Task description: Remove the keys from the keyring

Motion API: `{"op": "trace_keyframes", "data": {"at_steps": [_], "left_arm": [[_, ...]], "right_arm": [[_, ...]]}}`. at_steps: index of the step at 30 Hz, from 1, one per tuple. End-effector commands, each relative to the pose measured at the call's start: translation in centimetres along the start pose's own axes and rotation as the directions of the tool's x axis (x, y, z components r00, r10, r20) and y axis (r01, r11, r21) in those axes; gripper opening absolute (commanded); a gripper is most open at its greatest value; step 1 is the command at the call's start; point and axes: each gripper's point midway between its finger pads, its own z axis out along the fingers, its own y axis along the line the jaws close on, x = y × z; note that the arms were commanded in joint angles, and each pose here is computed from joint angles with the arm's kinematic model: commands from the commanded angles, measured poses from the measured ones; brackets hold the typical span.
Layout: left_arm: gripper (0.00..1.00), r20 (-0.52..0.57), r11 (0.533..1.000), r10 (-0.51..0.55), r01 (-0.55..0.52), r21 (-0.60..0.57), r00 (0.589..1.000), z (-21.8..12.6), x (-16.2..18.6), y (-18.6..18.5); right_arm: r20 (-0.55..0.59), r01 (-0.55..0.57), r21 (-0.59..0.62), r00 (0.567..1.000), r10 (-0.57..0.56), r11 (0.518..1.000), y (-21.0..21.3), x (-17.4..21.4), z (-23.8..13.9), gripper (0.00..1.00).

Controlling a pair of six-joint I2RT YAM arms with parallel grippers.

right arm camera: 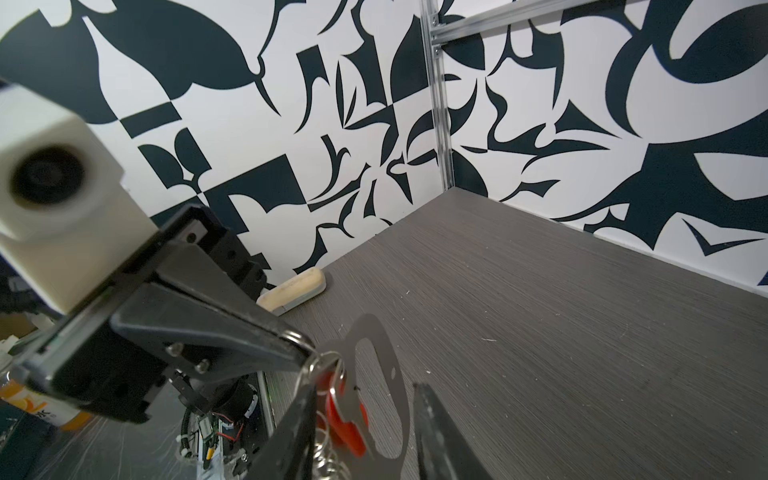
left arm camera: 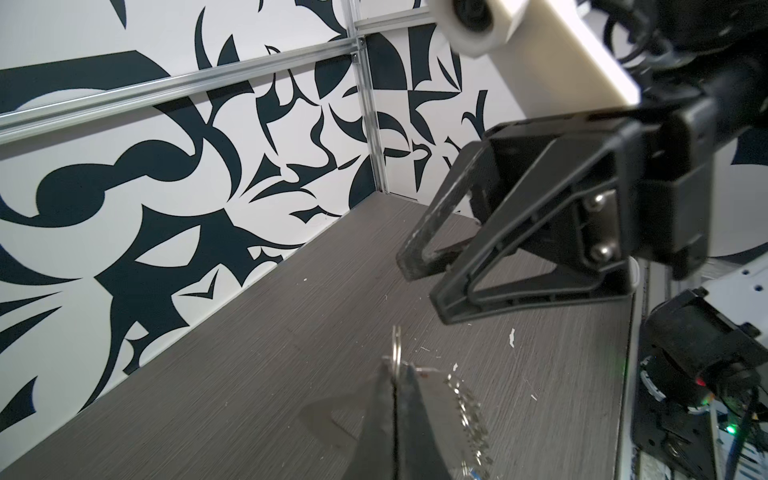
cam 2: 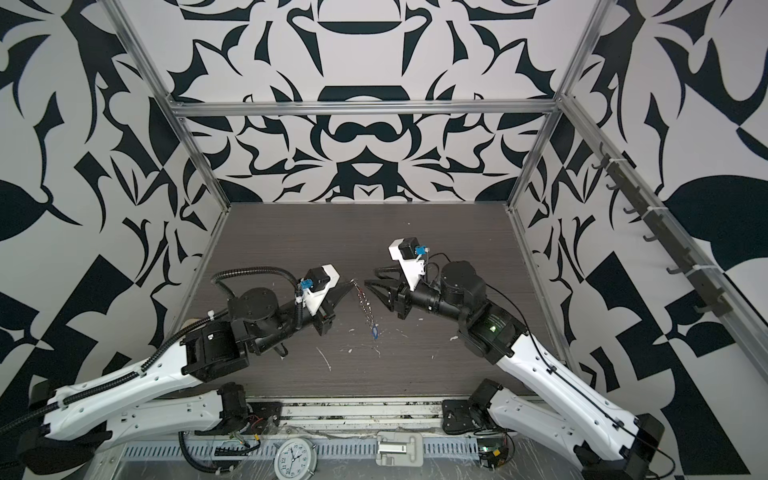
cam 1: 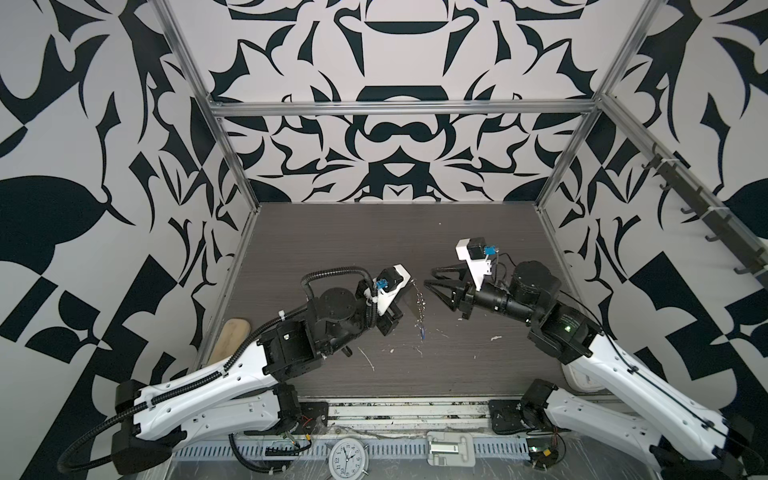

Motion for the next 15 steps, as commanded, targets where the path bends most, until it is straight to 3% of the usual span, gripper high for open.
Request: {"op": "trace_keyframes", "data": {"at_steps": [1,15], "left_arm": [[0.0,0.097,0.999,-0.011,0.007,0.041,0.995,-1.3,-2.0,-0.4],[0.0,0.11,0.995,-0.027,0.015,0.102,0.994,-1.9,-2.1,-1.3]], "right_arm": [[-0.004,0.026,-0.065,1.0,-0.027,0.998,1.4,-0.3,-0.1,0.44],[-0.067,0.077,-0.225,0.993,-0.095,0.971,5.0,1.3,0.6,0.55]]}}
